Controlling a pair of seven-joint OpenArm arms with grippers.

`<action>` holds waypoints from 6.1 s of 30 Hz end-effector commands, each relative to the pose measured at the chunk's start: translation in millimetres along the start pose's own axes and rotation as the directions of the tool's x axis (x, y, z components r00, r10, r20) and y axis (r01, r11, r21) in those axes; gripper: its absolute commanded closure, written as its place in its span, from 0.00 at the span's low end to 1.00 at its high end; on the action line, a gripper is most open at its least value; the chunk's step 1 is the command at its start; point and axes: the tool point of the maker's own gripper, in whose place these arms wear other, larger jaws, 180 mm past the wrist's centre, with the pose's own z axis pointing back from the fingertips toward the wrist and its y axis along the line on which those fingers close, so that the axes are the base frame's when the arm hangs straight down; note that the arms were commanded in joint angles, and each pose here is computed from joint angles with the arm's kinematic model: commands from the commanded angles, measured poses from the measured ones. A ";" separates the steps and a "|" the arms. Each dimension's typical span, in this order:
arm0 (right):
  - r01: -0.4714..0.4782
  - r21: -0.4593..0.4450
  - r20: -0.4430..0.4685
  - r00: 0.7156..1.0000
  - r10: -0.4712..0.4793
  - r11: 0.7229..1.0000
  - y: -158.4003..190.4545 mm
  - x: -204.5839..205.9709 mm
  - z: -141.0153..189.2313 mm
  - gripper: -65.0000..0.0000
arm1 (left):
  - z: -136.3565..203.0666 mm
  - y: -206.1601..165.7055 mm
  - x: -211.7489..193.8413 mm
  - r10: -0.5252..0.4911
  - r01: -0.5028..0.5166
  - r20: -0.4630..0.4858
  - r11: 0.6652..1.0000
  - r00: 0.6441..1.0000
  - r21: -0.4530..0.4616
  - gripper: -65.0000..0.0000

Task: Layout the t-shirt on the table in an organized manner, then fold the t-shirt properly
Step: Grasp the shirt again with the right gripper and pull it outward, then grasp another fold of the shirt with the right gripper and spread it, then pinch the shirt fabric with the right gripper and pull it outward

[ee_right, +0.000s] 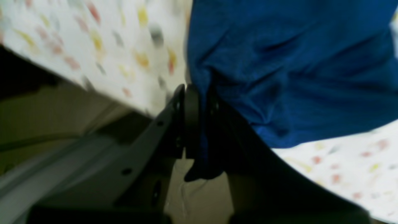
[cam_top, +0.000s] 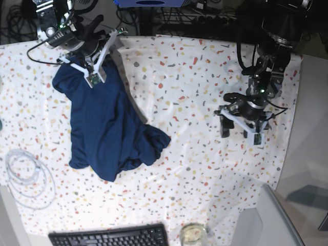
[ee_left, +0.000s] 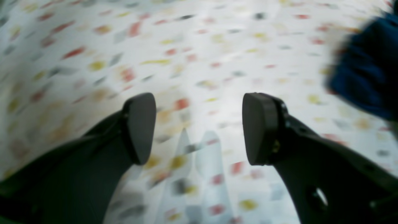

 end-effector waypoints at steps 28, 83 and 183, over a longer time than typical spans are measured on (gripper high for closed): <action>0.077 -0.170 0.217 0.975 -0.039 0.982 -113.8 212.0 -24.9 0.49 | 49.1 78.8 -28.6 0.090 -0.091 0.010 0.978 0.996 0.190 0.35; -0.117 -0.094 0.205 0.969 0.135 0.989 -33.7 189.4 -20.4 0.25 | 45.1 79.9 -17.1 0.079 -0.084 0.031 0.978 0.996 0.190 0.35; 0.102 -0.170 0.620 0.784 0.026 0.980 -133.1 409.8 45.7 1.00 | 93.4 109.7 -60.4 0.124 -0.113 -0.018 0.952 0.992 0.286 0.36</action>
